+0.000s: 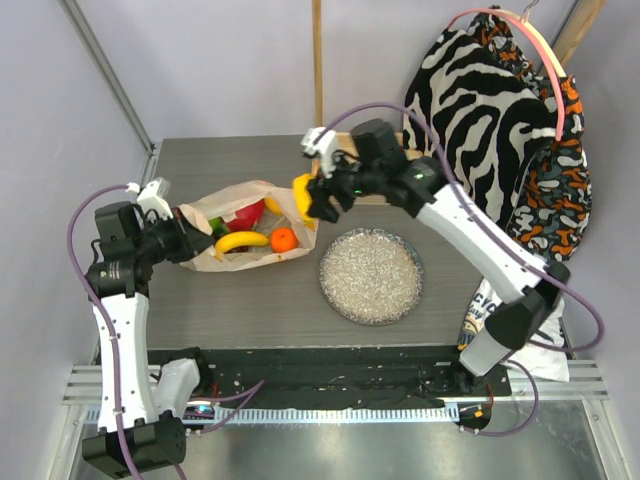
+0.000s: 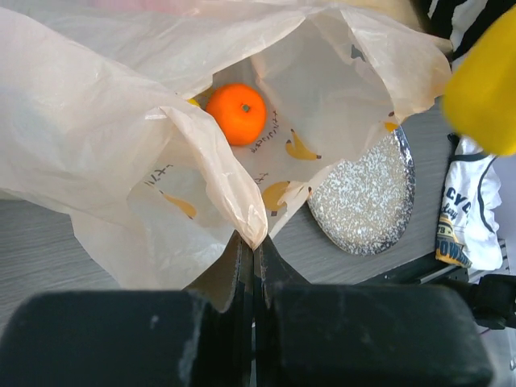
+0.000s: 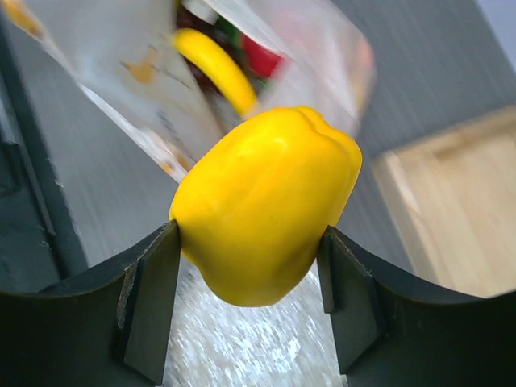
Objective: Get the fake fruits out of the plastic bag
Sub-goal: Take out the fake fruit from the plastic bag, then place the fake fruit on the plate.
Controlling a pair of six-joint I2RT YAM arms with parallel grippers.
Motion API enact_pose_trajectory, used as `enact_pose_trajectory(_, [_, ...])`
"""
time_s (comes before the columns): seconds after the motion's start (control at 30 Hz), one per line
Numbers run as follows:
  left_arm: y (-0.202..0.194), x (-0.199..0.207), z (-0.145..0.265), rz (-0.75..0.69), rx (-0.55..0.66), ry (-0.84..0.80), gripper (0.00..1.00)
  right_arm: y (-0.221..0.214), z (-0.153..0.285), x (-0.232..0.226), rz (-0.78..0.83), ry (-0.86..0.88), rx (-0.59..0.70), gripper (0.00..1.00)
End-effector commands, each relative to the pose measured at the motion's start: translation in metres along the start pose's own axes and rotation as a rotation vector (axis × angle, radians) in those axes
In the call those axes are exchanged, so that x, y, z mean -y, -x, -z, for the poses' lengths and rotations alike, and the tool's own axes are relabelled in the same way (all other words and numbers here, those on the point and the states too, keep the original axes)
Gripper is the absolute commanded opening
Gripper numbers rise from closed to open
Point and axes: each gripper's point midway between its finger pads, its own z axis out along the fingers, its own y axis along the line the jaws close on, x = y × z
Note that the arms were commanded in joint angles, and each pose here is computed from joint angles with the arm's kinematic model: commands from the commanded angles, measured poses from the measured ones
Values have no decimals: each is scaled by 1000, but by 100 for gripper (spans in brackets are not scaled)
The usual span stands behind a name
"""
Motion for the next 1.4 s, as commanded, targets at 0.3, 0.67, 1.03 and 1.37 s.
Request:
enact_pose_trajectory(0.3, [31,12,8,-77,115,-20,0,-235,104,95,384,-303,-735,18])
enact_pose_trajectory(0.67, [28,12,11,-78,117,-10,0,-282,59,132,468,-334,-839,20])
enact_pose_trajectory(1.03, [30,12,13,-83,117,2,0,-282,50,126,368,-331,-825,100])
enact_pose_trajectory(1.37, [27,12,14,-81,99,1,0,-145,69,98,144,-305,-463,100])
